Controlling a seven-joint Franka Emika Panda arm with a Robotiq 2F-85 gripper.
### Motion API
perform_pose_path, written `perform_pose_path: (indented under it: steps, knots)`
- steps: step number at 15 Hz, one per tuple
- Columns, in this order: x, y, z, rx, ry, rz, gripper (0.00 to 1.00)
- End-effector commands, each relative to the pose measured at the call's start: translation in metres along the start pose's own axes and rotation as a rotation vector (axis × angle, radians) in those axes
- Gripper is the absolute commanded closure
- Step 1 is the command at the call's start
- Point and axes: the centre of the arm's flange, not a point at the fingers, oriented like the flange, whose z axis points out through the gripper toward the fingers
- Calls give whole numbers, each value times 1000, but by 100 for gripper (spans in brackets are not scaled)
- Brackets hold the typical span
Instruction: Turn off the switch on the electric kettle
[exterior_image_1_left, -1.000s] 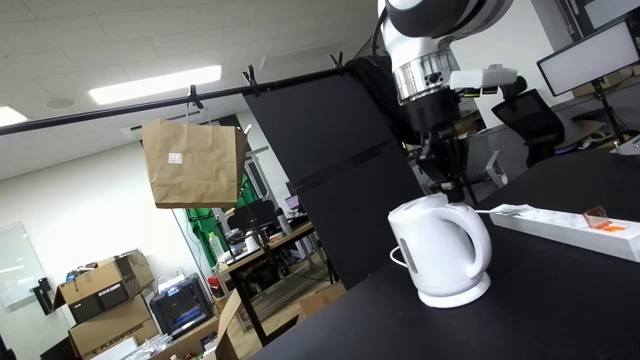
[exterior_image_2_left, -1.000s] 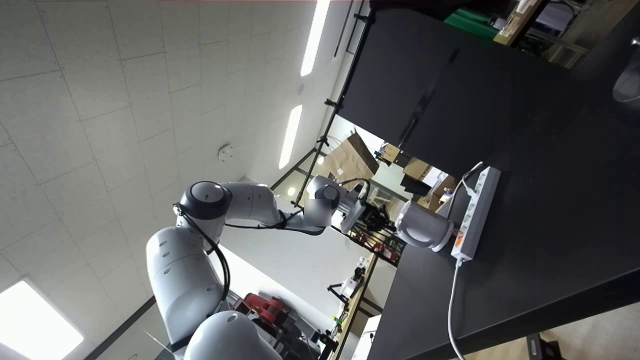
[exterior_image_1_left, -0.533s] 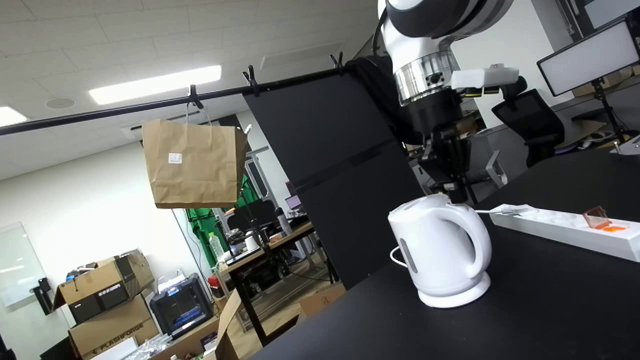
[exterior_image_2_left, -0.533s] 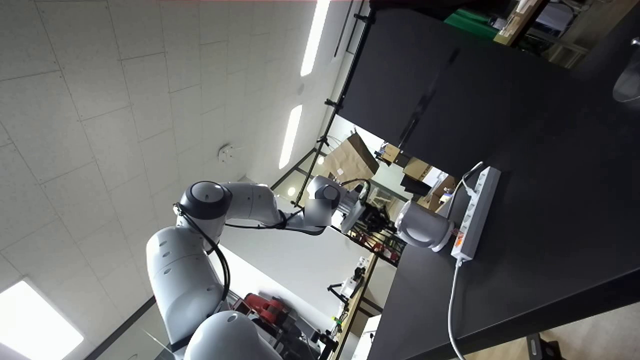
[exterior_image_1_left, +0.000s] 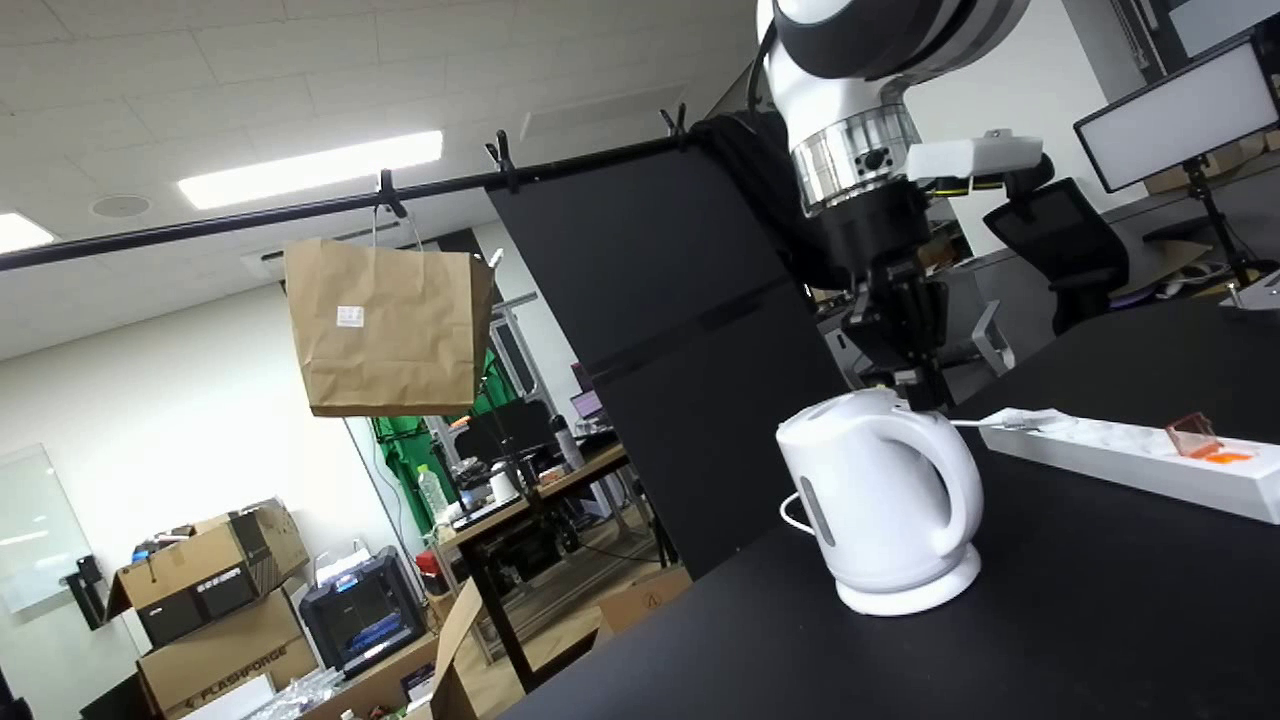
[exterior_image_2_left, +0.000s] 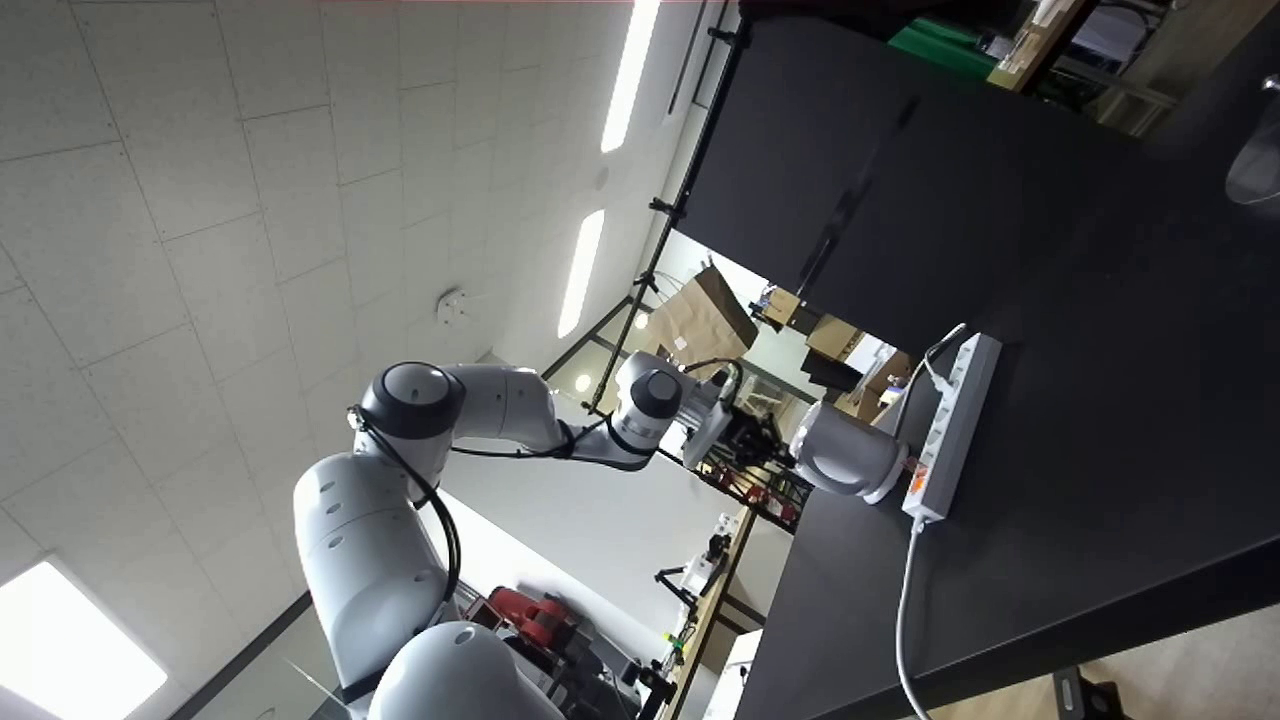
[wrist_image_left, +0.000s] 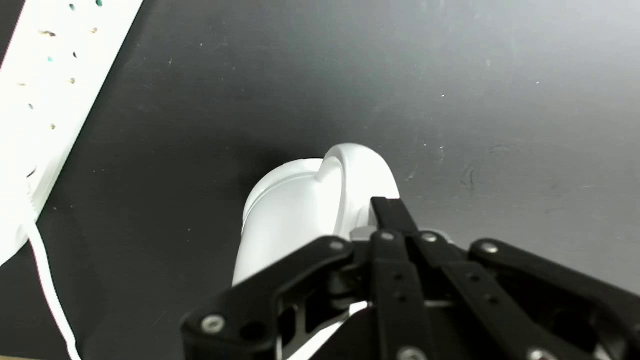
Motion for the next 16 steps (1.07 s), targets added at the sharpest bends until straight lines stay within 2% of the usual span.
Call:
perform_pose_path:
  steps: [1,13,16]
  knots:
    - [4,2,1,2,-17,32,100]
    - [-1,6,12,3,-48,38,100]
    - [-1,4,5,0,-41,31,100]
